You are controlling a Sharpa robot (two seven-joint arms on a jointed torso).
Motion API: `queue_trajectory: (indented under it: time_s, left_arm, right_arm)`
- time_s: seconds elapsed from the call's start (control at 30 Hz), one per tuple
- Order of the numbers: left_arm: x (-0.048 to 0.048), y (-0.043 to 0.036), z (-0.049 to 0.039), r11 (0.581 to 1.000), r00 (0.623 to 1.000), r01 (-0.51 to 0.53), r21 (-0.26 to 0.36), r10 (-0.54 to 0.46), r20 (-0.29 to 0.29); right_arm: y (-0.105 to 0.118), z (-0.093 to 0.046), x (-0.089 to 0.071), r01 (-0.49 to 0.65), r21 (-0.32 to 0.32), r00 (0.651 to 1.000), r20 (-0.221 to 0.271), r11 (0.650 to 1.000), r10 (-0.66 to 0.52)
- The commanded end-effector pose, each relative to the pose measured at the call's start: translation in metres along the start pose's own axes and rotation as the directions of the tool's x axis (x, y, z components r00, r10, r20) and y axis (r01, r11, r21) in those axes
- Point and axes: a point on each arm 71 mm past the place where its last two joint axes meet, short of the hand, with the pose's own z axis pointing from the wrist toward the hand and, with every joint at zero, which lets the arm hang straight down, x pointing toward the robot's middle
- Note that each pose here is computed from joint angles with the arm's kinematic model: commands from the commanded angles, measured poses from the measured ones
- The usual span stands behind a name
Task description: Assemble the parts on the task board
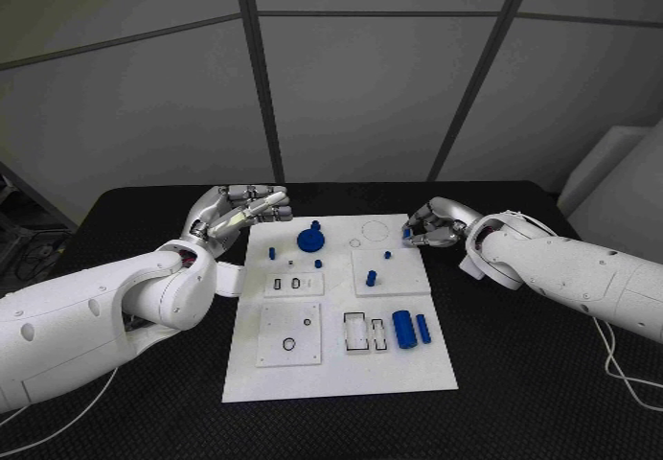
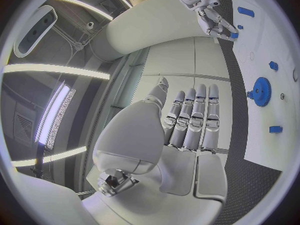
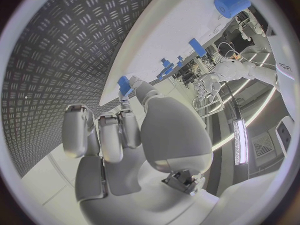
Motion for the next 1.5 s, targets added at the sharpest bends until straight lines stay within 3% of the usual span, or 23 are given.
queue_trajectory:
  time_s: [0.03,0.4,0.6,0.8,1.2,1.5]
  left_arm:
    - [0.0016,-0.0008,0.0005,1.000,1.000,0.006,0.002,-0.006,-0.013]
    - [0.0007,-0.0011,-0.0001,1.000,1.000,0.005,0.002,-0.005,-0.011]
    - [-0.0008,-0.0015,-0.0010,1.000,1.000,0.003,0.001,-0.003,-0.008]
    - [-0.0020,-0.0022,-0.0020,1.000,1.000,0.001,0.001,-0.001,-0.005]
    - [0.0002,-0.0019,-0.0010,1.000,1.000,0.004,0.001,-0.004,-0.010]
    - [0.0007,-0.0015,-0.0002,1.000,1.000,0.004,0.002,-0.004,-0.010]
  right_arm:
    - [0.001,0.001,-0.002,0.001,0.002,1.000,0.027,1.000,-0.001]
    - [0.011,-0.003,-0.003,0.008,-0.028,0.997,0.072,1.000,-0.006]
    - [0.028,-0.009,-0.001,0.020,-0.055,0.996,0.084,0.998,-0.015]
    - [0.066,-0.013,0.009,0.034,-0.111,0.997,0.068,0.993,-0.026]
    - [0.151,-0.006,0.049,0.053,-0.243,0.998,-0.005,0.969,-0.056]
    - [0.182,0.002,0.067,0.065,-0.277,0.996,-0.046,0.959,-0.081]
